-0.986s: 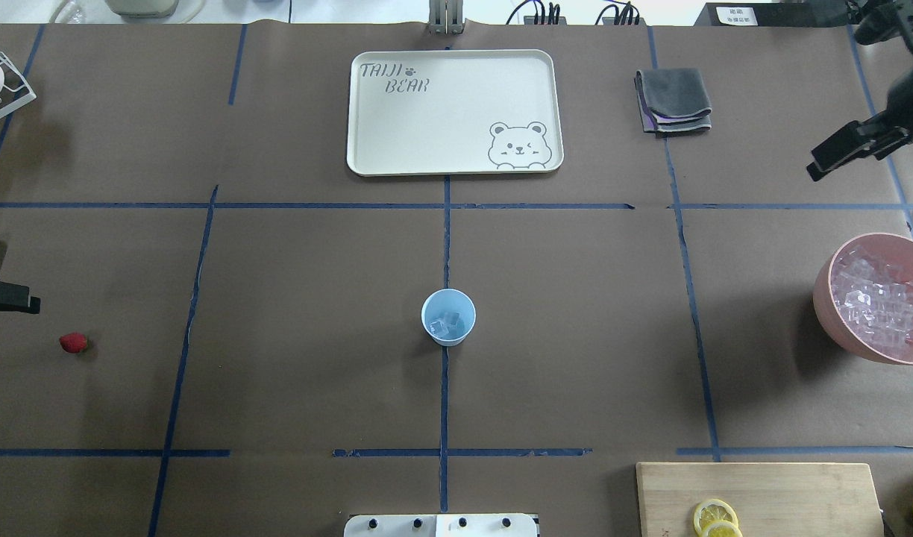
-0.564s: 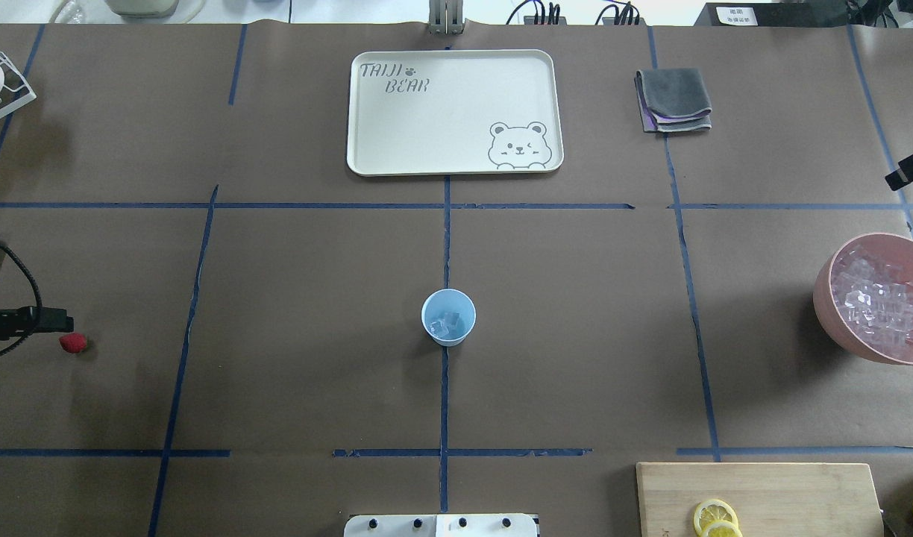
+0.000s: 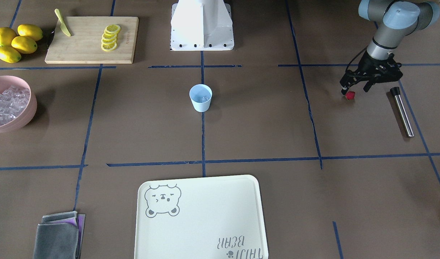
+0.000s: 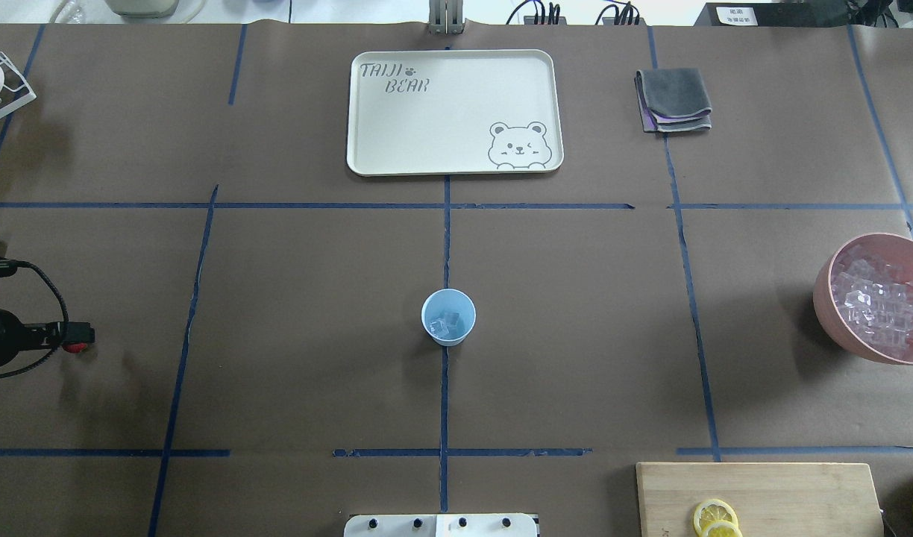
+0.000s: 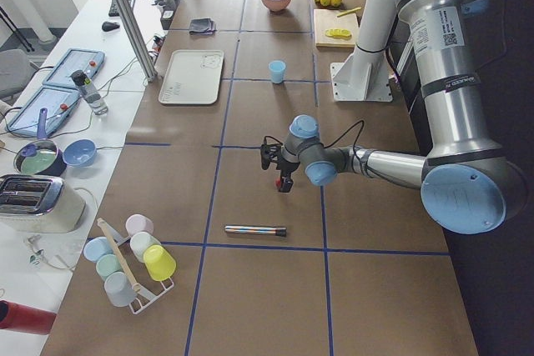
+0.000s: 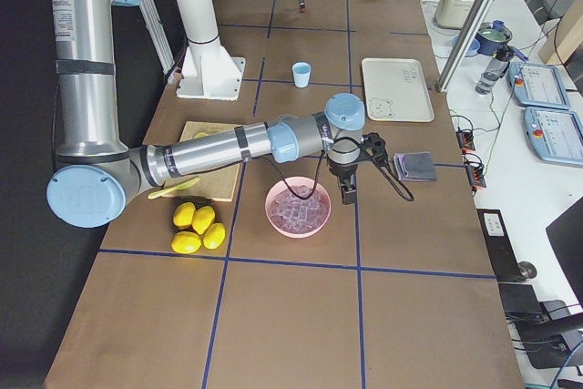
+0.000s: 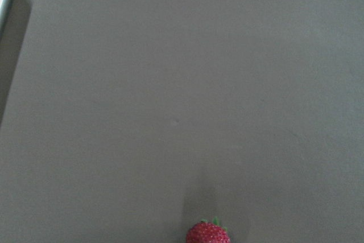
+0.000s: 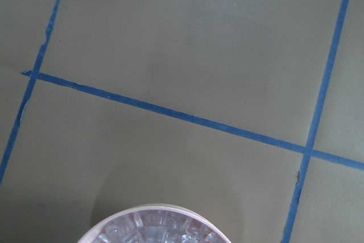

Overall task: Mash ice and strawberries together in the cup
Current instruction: 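Lower the left gripper onto the red strawberry and grasp it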

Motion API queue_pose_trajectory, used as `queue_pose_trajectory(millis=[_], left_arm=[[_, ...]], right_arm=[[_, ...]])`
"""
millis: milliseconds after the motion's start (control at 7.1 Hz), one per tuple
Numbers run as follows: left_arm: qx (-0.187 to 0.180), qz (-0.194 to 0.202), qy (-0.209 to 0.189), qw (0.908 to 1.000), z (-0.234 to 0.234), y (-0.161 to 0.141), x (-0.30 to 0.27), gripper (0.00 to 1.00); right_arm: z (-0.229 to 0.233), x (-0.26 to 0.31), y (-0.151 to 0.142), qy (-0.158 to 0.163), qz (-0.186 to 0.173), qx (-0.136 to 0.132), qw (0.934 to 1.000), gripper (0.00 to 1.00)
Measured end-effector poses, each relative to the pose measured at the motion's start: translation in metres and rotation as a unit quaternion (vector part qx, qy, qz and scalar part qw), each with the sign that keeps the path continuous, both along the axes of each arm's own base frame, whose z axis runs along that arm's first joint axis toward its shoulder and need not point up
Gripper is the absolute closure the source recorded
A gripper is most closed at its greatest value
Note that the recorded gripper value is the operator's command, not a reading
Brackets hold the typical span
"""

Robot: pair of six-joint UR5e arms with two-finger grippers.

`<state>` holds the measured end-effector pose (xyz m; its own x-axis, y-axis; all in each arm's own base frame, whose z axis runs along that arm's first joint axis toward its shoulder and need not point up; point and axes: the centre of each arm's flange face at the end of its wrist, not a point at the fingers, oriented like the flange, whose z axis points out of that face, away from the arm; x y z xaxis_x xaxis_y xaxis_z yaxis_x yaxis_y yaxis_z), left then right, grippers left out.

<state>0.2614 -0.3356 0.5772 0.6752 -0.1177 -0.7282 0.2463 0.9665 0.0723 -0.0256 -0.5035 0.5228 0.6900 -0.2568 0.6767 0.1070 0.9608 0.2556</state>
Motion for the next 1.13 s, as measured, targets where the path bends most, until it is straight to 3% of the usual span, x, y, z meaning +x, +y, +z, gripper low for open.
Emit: queue_pose_trajectory(millis=[845,986,1127], left_arm=[[-0.001,0.000,-0.002,1.0000,0.0071,-0.0091,0.0127,0.25],[-0.002,0.000,-0.002,1.0000,0.0070,-0.0092,0.0126,0.38],[-0.002,0.000,-0.001,1.0000,0.0066,-0.0090,0.0124,0.57]], right_arm=[[0.0044,0.0021,-0.0017,0.001,0.004,-0.005,1.0000,0.01],[0.0044,0.0021,-0.0018,0.001,0.004,-0.005,1.0000,0.01],[0.0040,0.0021,-0.0020,0.001,0.004,-0.005,1.0000,0.01]])
